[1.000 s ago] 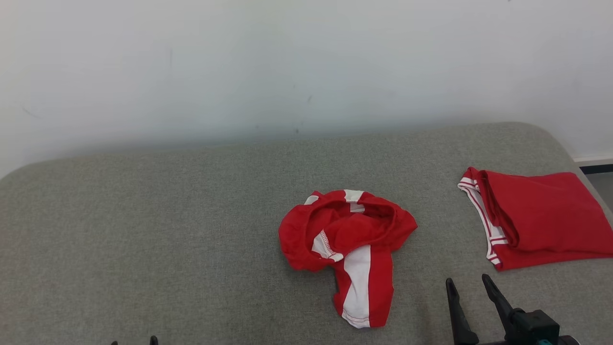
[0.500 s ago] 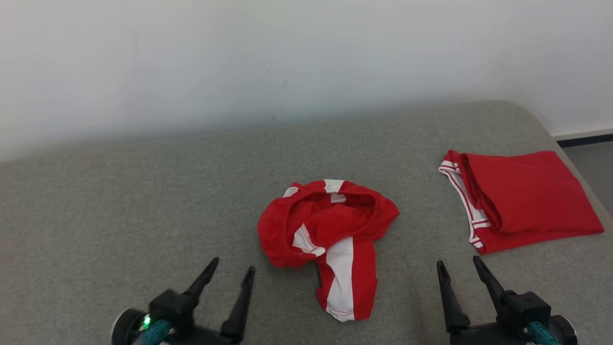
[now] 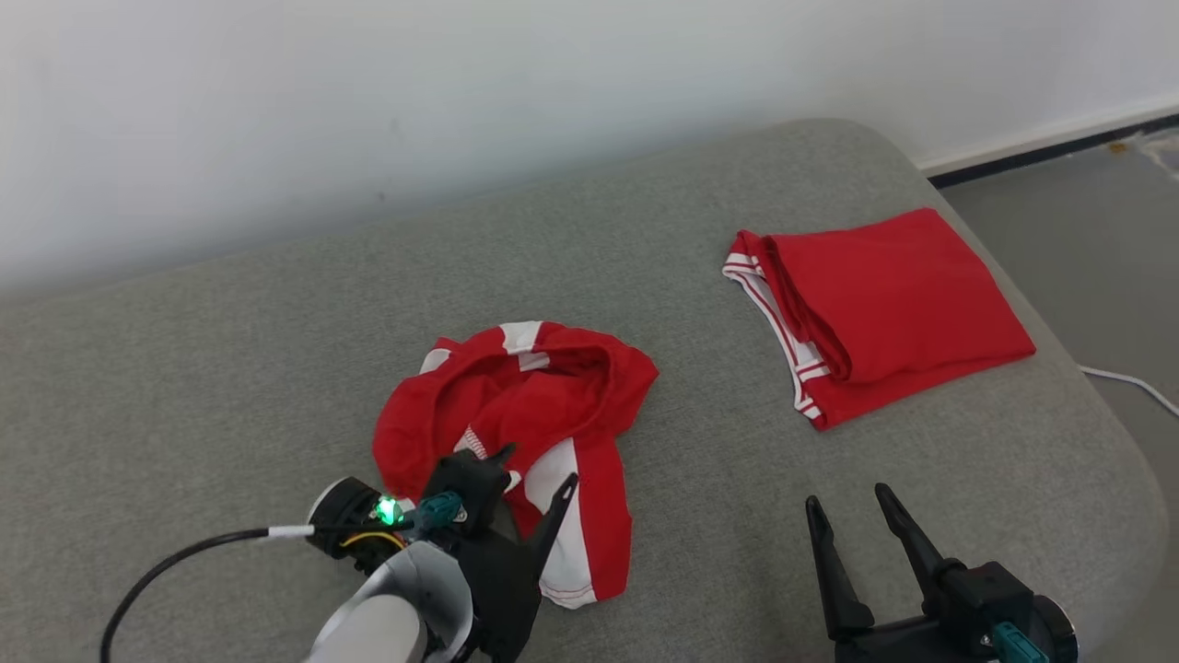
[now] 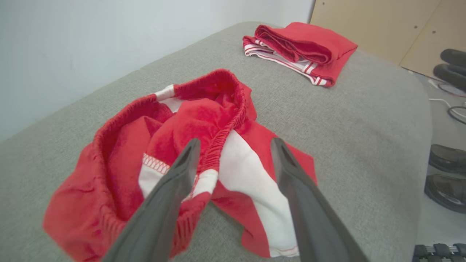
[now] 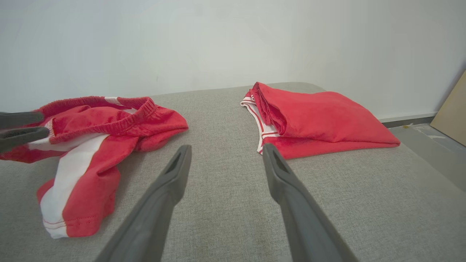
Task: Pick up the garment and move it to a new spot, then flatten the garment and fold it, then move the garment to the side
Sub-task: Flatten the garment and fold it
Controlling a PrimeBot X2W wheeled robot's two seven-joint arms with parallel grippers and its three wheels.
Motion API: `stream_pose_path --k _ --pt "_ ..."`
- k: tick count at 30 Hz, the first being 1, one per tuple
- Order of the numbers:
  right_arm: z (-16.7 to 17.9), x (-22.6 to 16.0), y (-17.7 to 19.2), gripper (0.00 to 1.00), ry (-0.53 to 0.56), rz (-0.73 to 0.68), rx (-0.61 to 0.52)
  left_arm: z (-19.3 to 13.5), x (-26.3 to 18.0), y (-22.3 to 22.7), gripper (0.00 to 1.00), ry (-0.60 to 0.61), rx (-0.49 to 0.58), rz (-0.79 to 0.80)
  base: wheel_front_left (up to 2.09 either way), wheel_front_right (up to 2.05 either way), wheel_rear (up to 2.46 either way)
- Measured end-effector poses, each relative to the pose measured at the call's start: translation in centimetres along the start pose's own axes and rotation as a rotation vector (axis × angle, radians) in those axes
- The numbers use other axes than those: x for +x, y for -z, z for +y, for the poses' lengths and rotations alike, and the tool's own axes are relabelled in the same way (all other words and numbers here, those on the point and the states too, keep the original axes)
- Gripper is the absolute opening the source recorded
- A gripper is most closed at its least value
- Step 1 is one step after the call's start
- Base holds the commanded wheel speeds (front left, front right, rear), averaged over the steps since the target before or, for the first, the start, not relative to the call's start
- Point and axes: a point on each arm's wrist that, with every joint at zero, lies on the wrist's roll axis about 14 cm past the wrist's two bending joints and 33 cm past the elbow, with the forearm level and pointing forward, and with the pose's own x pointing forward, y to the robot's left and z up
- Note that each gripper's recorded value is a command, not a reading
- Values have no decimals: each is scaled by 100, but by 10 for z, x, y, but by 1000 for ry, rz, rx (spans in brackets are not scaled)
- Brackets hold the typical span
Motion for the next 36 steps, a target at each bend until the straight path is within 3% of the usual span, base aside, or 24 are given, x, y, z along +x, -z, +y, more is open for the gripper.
stream_pose_path --k 10,11,12,13,14,23,29,36 --pt "-1 1 11 100 8 31 4 12 41 21 97 -28 46 98 0 0 0" --pt "0 1 12 100 0 33 4 12 43 22 49 -32 42 101 0 0 0" --pt "2 0 13 100 -9 37 2 12 45 24 34 -33 41 105 0 0 0" --pt "4 0 14 100 -22 39 -2 11 47 22 9 -32 40 100 0 0 0" --pt "7 0 15 100 -35 40 -4 11 48 22 0 -33 39 98 0 0 0" --pt "13 4 5 100 -86 22 -23 5 52 -2 0 -15 28 8 0 0 0" --pt "20 9 1 100 -114 19 -34 10 52 -127 0 -9 -9 -372 0 0 0" --pt "36 14 -3 100 -167 12 -38 1 3 -266 0 49 59 -743 0 0 0"
